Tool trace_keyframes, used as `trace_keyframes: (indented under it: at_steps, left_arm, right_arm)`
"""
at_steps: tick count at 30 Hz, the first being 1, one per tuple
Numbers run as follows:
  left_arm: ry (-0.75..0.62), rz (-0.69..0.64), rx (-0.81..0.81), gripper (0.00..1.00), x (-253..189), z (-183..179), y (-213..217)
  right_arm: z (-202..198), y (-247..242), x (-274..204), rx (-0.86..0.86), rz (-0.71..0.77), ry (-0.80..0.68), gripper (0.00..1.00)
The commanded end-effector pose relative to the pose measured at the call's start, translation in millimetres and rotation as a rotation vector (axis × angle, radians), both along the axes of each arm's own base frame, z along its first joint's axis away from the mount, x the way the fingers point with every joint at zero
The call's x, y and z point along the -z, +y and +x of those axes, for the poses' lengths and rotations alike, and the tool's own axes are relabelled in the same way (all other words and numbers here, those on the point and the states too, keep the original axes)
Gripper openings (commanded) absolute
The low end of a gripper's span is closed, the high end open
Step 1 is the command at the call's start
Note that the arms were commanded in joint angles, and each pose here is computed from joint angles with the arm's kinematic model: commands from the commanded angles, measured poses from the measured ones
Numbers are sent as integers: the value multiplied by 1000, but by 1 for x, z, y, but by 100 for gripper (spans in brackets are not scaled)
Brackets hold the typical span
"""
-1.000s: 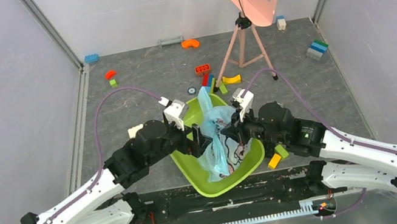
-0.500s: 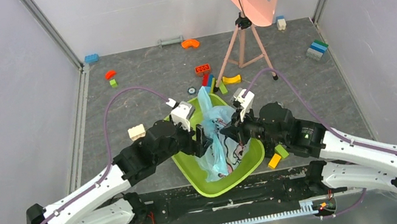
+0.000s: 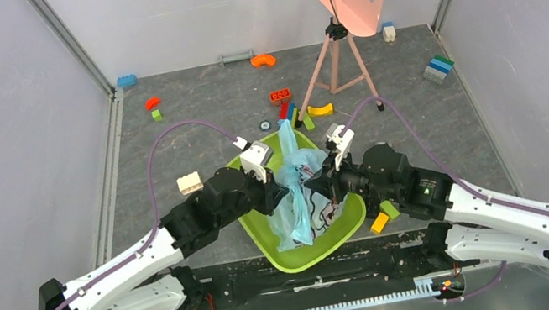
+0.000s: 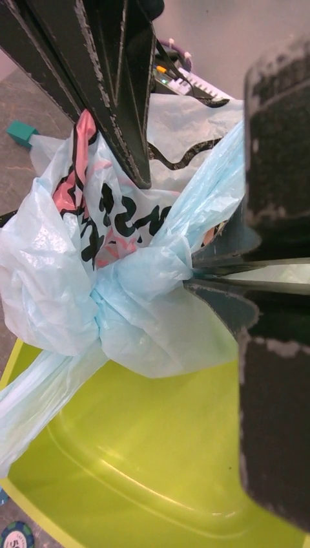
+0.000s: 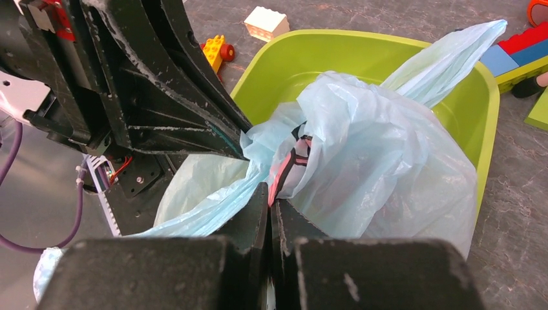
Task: Take the fake fruits out of the plastic bag
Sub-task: Untie the plastic bag from the bin.
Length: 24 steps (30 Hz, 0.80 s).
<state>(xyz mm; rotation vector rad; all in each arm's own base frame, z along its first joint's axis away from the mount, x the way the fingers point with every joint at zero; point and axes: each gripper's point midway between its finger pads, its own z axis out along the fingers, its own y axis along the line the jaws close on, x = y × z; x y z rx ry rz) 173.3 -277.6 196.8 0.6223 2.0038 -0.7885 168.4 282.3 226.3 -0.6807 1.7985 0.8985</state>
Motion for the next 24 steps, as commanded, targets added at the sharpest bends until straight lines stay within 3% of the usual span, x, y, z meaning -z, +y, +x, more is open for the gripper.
trace_keyframes:
  at_steps: [1,2,24]
  left_arm:
    - [-27,-45,24,8,-9,0,-8]
    - [-29,-44,17,2,-8,0,-7]
    - [-93,-78,-360,2,-12,19,74]
  right_arm:
    - [0,2,-23,3,88,-39,0]
    - [1,0,-24,16,92,-41,0]
    - [46,-108,19,691,70,66,0]
